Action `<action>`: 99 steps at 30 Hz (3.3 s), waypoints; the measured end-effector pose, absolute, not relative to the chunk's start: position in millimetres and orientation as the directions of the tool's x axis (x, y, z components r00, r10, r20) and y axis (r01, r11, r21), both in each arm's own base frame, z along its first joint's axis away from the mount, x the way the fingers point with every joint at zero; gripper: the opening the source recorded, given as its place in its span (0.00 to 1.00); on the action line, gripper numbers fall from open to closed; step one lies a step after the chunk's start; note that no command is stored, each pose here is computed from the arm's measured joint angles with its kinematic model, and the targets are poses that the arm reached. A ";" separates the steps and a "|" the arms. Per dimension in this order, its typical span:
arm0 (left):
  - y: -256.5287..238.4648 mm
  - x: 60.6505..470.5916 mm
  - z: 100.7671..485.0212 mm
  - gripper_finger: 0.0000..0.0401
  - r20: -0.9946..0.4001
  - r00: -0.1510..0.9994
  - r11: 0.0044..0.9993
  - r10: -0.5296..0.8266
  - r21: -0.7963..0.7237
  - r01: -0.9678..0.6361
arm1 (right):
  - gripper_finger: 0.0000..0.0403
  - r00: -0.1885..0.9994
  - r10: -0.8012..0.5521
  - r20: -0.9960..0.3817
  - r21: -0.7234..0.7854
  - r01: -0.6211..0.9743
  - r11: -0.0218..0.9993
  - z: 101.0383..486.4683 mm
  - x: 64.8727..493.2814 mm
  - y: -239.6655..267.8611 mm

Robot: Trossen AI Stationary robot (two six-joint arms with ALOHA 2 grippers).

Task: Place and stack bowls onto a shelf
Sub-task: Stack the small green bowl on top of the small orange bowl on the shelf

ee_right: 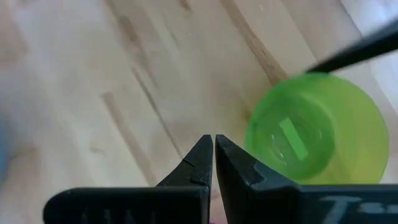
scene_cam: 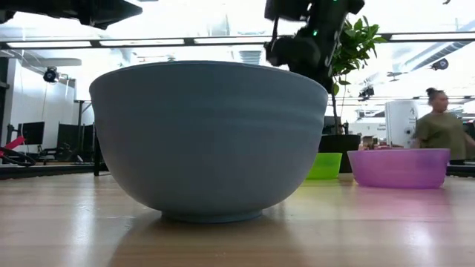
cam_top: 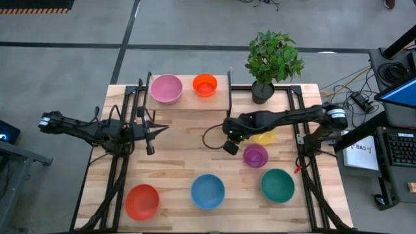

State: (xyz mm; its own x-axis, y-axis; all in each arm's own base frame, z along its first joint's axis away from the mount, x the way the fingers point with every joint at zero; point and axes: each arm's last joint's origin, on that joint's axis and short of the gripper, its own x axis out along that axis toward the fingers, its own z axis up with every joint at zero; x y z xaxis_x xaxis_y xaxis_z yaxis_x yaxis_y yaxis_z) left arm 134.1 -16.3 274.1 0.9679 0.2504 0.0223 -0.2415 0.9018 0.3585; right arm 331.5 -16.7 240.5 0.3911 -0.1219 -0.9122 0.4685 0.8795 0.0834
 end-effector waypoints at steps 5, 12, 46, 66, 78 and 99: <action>-15.1 133.8 274.1 0.00 0.021 0.956 0.892 0.293 0.353 -0.282 | 0.08 0.323 -0.128 -0.938 0.058 0.509 0.859 226.4 339.4 -26.0; -15.1 133.8 274.0 0.00 0.021 0.956 0.890 0.294 0.358 -0.282 | 0.29 0.274 -0.138 -0.952 0.050 0.582 0.812 215.2 342.5 -35.0; -15.1 133.8 275.8 0.00 0.037 0.955 0.889 0.294 0.355 -0.288 | 0.06 0.093 -0.212 -0.973 -0.106 0.633 0.767 157.4 355.9 -40.9; -15.0 133.9 276.4 0.00 0.044 0.954 0.890 0.295 0.352 -0.291 | 0.03 0.282 0.016 -0.959 0.117 0.344 0.931 216.9 344.0 -14.1; -15.6 136.2 277.8 0.00 0.060 0.954 0.919 0.293 0.259 -0.298 | 0.03 0.521 0.115 -0.846 0.149 0.024 0.989 287.2 349.8 1.9; -18.9 150.4 268.8 0.00 -0.026 0.956 0.941 0.291 0.187 -0.281 | 0.03 0.804 0.086 -0.588 -0.240 -0.275 0.931 360.4 369.4 15.9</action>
State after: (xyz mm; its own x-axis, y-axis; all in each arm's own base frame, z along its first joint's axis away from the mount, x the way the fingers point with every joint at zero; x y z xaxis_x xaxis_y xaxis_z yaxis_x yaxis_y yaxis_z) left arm 150.4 -18.9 268.8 0.9564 0.2911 -0.0255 -0.2814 0.9411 0.1874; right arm 369.4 15.9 360.4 0.8043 0.0862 -0.5879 -0.2753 0.9309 -0.2401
